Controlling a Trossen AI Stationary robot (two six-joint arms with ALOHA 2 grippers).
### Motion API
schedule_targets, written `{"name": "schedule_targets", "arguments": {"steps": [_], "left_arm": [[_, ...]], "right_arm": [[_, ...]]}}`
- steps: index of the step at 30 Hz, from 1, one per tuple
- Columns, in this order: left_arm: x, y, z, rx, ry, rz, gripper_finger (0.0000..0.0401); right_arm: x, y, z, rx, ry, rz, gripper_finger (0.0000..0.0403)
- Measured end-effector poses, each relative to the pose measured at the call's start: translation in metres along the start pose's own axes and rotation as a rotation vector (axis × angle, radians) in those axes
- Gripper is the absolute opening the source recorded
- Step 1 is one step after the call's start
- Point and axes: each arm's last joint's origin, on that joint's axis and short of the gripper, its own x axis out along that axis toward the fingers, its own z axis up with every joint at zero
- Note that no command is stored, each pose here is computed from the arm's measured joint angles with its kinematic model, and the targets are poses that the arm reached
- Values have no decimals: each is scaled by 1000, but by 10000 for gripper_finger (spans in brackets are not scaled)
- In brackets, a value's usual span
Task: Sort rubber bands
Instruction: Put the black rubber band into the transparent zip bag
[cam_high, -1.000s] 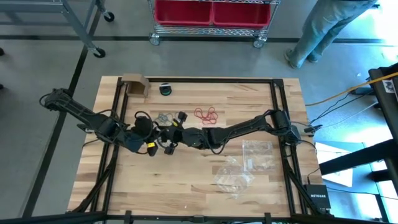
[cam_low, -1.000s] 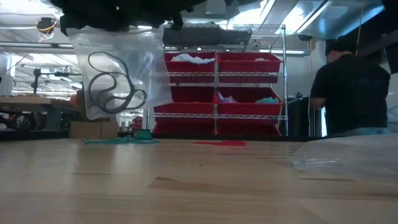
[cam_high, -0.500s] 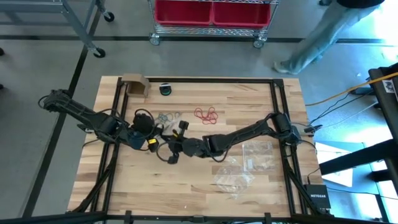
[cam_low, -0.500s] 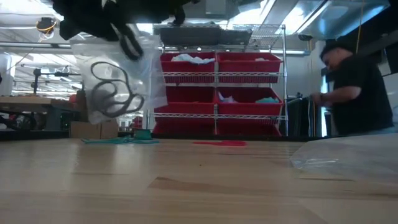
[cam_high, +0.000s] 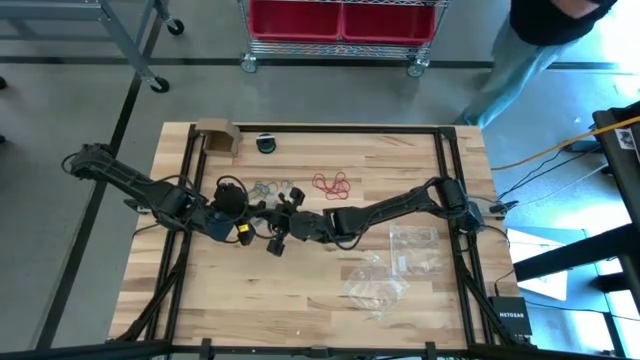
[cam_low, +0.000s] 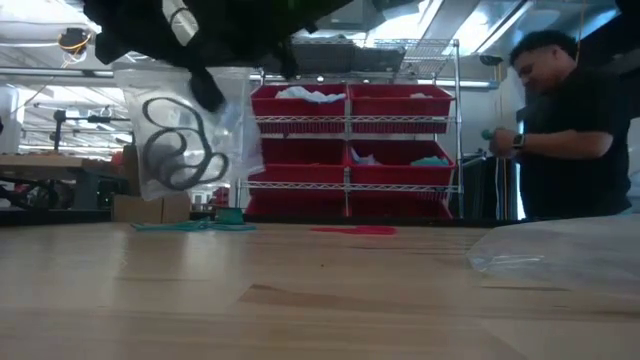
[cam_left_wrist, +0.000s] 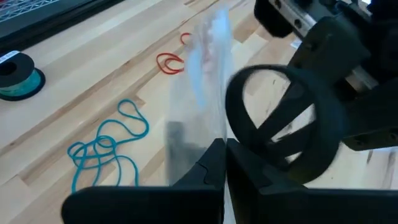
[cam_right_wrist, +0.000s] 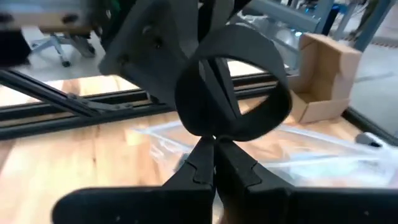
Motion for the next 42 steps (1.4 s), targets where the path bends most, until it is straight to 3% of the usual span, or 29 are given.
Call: {"name": "schedule_targets", "arguments": {"steps": [7,14,26,35,42], "left_arm": [[5,2,-7,-7,14,10,0],[5,-1,-5,0,-10,-18,0],[5,0,-3,11,-48,14,0],[10,-3,-7,31,-38,35,0],[30,-13,-21,95,19,102,0]], "right_arm": [[-3,2,18,-8,-4,-6,5],[5,-16,5,-44,98,-55,5],[4,-14,-5,-67,186,14,5],[2,-16,-12,-67,256,-4,5],[10,-12,-42,-40,396,-6,5]]}}
